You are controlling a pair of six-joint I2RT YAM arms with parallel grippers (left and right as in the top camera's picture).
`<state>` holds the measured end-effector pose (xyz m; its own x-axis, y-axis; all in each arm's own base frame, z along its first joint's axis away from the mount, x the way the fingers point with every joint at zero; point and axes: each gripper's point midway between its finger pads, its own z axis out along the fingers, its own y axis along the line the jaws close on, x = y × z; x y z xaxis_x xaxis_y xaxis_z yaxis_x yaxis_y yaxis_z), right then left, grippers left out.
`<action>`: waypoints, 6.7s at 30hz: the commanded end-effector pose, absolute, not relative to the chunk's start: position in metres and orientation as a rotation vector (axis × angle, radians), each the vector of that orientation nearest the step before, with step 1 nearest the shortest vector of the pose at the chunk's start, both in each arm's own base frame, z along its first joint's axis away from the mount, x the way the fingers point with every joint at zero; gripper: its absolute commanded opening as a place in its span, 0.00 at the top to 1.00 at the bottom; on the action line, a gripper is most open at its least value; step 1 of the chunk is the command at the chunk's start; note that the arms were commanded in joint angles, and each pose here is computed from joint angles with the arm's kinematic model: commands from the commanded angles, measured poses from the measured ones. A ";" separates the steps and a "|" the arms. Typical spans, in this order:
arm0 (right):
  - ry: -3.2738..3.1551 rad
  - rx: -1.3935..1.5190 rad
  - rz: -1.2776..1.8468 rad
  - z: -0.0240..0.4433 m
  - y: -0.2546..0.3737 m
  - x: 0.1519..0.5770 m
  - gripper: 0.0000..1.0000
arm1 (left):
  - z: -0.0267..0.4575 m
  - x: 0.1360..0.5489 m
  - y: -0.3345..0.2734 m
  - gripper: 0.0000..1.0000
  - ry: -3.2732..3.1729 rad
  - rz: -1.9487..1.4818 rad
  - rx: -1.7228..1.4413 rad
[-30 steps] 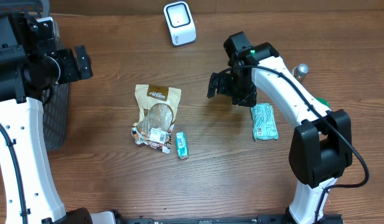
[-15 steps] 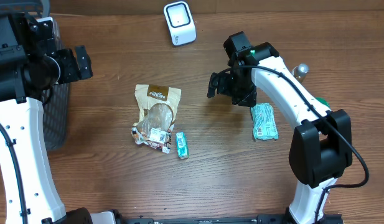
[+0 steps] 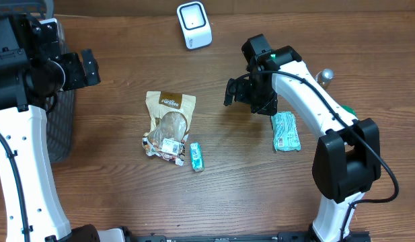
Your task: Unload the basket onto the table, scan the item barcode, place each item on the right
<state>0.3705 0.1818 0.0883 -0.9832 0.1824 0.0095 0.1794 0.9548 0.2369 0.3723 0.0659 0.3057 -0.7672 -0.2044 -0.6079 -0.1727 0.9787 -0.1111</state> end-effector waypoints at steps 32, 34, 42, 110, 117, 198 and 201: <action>2.981 0.248 0.449 0.104 0.194 0.393 0.06 | 0.310 0.374 0.066 0.00 2.450 -0.063 -0.266; 2.972 0.243 0.453 0.107 0.194 0.394 0.10 | 0.310 0.374 0.066 0.00 2.450 -0.063 -0.266; 2.867 0.138 0.508 0.163 0.205 0.395 0.14 | 0.310 0.374 0.066 0.01 2.450 -0.063 -0.266; 2.961 -0.120 0.379 0.034 0.314 0.249 0.52 | 0.310 0.374 0.066 0.01 2.450 -0.063 -0.266; 2.949 -0.120 0.395 0.028 0.314 0.249 0.60 | 0.310 0.374 0.066 0.00 2.450 -0.063 -0.266; 2.892 0.019 0.295 0.092 0.218 0.358 0.91 | 0.310 0.374 0.066 0.00 2.450 -0.063 -0.266; 2.892 0.019 0.296 0.092 0.218 0.358 0.91 | 0.310 0.374 0.066 0.00 2.450 -0.063 -0.266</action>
